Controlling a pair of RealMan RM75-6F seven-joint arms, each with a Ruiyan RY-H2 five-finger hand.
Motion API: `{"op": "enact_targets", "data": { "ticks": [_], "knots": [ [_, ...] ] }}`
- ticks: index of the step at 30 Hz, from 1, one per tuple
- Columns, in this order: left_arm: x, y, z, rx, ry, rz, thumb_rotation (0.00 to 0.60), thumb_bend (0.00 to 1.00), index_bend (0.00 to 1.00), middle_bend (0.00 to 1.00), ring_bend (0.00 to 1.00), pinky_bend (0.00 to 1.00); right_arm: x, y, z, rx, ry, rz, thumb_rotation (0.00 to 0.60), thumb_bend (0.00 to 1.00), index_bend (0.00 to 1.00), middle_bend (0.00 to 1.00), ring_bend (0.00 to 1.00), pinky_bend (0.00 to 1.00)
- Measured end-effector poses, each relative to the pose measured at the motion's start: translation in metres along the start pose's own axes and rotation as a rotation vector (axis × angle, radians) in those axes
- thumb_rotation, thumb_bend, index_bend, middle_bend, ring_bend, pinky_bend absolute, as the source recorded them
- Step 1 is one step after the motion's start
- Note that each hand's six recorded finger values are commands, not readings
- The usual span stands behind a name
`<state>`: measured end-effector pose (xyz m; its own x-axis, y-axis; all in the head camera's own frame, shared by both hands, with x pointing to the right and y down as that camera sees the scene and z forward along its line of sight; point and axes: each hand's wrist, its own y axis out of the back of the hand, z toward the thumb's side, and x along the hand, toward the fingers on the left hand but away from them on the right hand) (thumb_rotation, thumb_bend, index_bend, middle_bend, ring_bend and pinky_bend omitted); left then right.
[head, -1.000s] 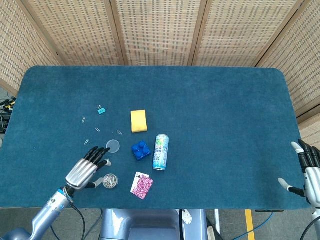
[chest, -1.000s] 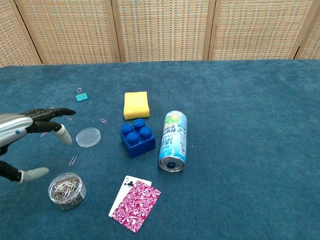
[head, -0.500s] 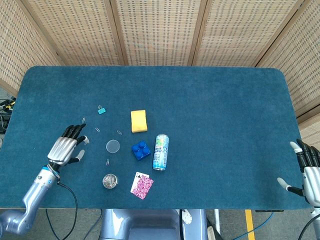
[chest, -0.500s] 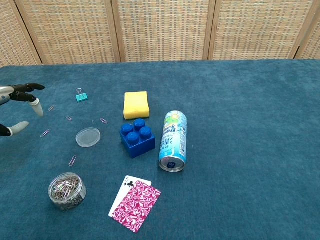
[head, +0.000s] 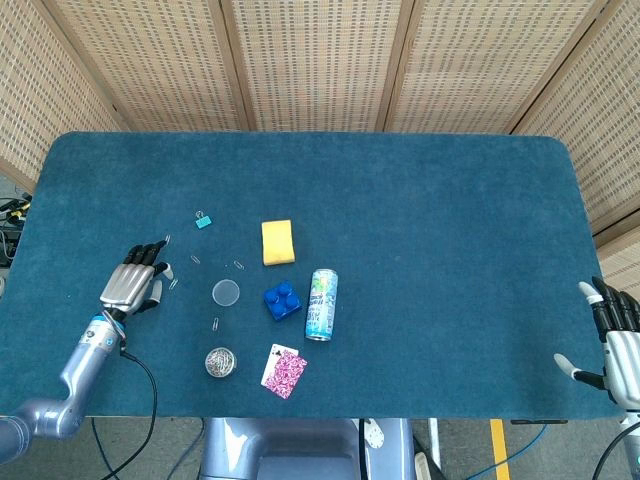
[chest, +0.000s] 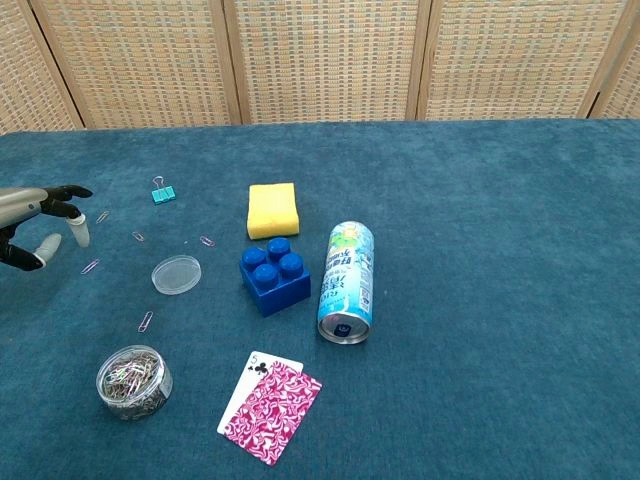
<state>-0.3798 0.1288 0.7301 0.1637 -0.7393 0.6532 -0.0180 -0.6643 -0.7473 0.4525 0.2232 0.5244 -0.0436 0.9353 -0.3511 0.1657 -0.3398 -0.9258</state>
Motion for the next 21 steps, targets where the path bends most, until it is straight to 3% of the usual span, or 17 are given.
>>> {"op": "enact_targets", "data": {
  "ticks": [21],
  "knots": [
    [0.017,-0.015,-0.008,0.03,0.078,-0.029,0.6,0.71,0.41,0.0,0.0,0.0,0.0,0.0,-0.001,-0.002,0.0,0.003,0.6,0.0,0.01,0.0,0.0,0.0]
  ]
}}
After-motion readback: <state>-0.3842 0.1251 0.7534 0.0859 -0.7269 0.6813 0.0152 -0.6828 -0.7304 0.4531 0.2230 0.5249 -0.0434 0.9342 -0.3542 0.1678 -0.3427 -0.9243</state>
